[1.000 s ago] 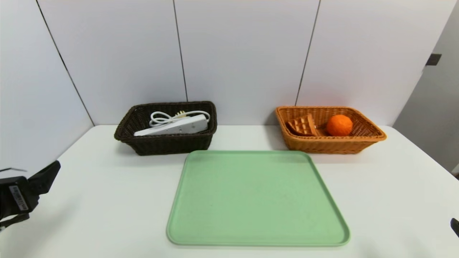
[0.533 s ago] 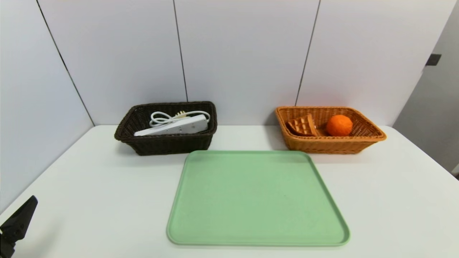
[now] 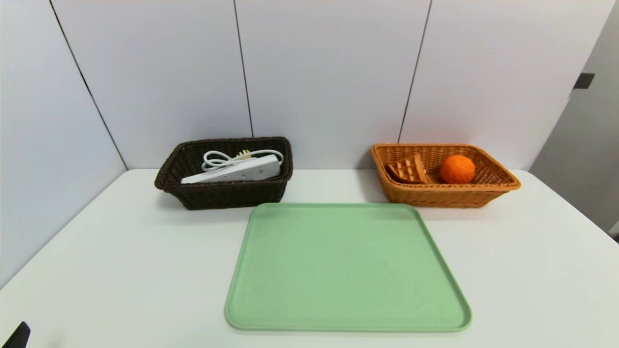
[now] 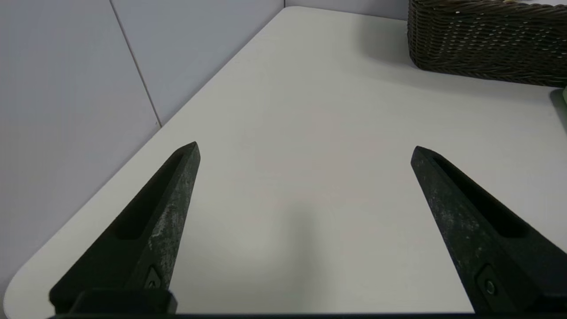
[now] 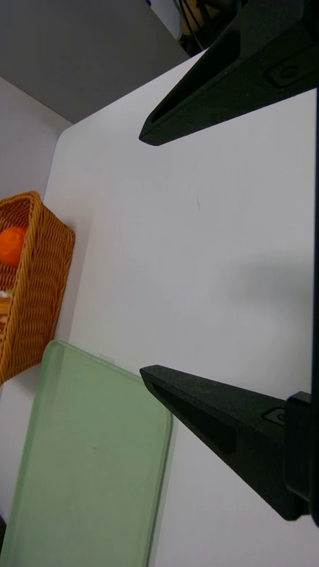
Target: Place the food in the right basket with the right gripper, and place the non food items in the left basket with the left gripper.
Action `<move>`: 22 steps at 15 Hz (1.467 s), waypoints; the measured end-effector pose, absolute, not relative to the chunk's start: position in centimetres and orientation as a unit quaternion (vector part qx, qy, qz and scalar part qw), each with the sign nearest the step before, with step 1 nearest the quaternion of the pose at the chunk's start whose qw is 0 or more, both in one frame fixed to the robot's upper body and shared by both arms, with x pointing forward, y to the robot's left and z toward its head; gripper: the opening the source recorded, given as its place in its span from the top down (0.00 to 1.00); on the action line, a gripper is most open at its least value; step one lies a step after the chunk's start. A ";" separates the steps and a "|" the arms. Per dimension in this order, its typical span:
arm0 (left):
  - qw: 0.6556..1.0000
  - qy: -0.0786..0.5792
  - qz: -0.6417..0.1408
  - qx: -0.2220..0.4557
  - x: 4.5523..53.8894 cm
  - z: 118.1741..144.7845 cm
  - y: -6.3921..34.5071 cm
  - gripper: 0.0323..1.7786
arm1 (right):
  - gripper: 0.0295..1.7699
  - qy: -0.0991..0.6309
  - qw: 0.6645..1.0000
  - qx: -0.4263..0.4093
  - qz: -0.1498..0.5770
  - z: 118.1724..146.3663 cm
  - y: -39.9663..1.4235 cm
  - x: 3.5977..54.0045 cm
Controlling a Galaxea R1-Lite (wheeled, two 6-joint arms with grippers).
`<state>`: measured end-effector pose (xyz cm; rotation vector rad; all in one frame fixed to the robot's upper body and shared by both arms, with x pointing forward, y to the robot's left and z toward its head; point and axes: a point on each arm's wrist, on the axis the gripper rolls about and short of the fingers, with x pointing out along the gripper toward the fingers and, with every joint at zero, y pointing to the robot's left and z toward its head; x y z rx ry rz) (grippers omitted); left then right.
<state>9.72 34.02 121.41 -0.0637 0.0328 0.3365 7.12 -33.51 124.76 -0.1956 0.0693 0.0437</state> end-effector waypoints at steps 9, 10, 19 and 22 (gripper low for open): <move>0.989 -0.003 0.141 -0.040 7.2 119.9 33.9 0.05 | 0.03 0.034 0.994 -0.098 0.034 122.6 -33.5 4.7; 0.990 0.005 0.139 -0.039 6.9 119.5 33.9 0.05 | 0.03 0.031 0.994 -0.098 0.041 122.5 -33.4 4.7; 0.982 -0.149 0.085 0.082 5.8 122.5 33.7 0.05 | 0.03 -0.099 0.989 -0.105 0.038 124.9 -33.4 3.8; 0.975 -0.177 0.078 0.110 5.7 123.0 33.6 0.05 | 0.03 -0.164 0.979 -0.113 0.030 126.0 -33.4 3.6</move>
